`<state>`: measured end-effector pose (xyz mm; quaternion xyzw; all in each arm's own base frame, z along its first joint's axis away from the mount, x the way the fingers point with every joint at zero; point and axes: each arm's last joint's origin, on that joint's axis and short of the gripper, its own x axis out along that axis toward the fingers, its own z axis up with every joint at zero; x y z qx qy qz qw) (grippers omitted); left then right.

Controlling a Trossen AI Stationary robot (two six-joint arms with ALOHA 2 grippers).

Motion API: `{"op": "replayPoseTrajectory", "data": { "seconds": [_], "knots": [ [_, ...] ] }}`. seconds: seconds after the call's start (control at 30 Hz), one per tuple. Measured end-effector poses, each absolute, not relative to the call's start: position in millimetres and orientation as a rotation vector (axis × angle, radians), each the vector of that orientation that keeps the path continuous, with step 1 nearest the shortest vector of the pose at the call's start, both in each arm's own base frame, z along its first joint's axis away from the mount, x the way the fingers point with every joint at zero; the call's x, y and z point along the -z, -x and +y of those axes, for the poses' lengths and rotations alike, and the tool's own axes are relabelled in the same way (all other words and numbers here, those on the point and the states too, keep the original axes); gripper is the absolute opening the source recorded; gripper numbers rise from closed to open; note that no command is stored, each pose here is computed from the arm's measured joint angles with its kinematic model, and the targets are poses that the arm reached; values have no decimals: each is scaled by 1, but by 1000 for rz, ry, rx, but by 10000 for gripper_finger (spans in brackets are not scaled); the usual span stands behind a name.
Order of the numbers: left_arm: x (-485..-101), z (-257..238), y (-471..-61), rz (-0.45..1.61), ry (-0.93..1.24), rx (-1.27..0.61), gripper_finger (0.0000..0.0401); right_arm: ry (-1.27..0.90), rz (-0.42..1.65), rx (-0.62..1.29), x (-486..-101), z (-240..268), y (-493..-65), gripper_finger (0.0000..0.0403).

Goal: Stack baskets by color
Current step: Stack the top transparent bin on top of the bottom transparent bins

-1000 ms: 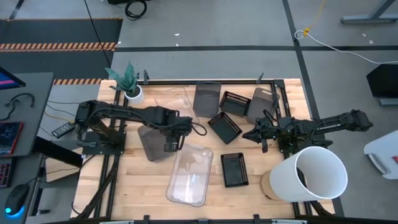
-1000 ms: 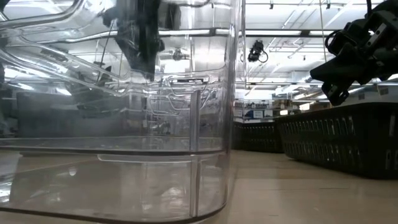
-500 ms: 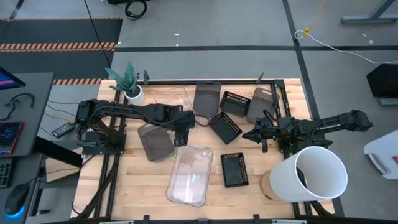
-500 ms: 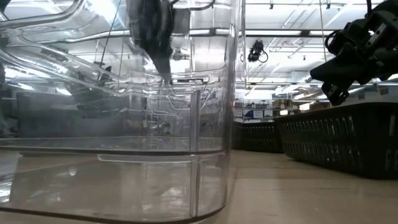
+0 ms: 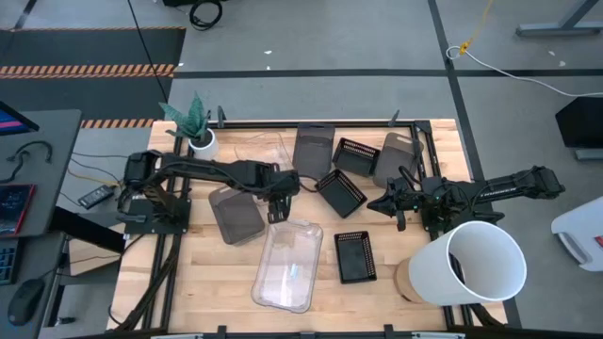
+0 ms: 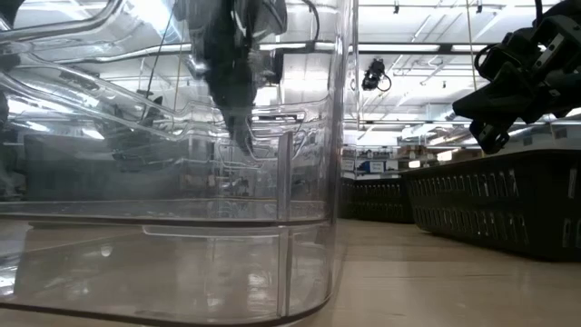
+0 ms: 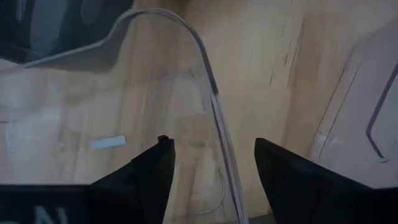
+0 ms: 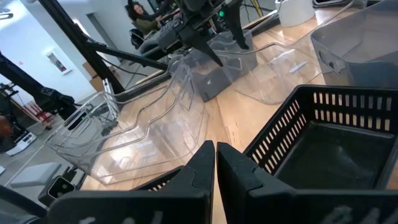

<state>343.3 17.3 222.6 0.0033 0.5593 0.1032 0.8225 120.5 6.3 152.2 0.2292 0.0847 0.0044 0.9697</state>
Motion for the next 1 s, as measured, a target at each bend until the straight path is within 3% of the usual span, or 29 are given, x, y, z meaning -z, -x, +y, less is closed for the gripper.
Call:
{"op": "replayPoseTrajectory", "data": {
  "seconds": [0.47,0.83,1.0],
  "knots": [
    [-205,27,-348,1240,83,-310,153,-463,164,-11,-153,6,-121,23],
    [-203,33,-347,1245,160,-338,168,-464,145,-15,-155,6,-121,23],
    [-202,31,-347,1257,214,-304,157,-464,141,-16,-155,6,-121,23]
  ]
}}
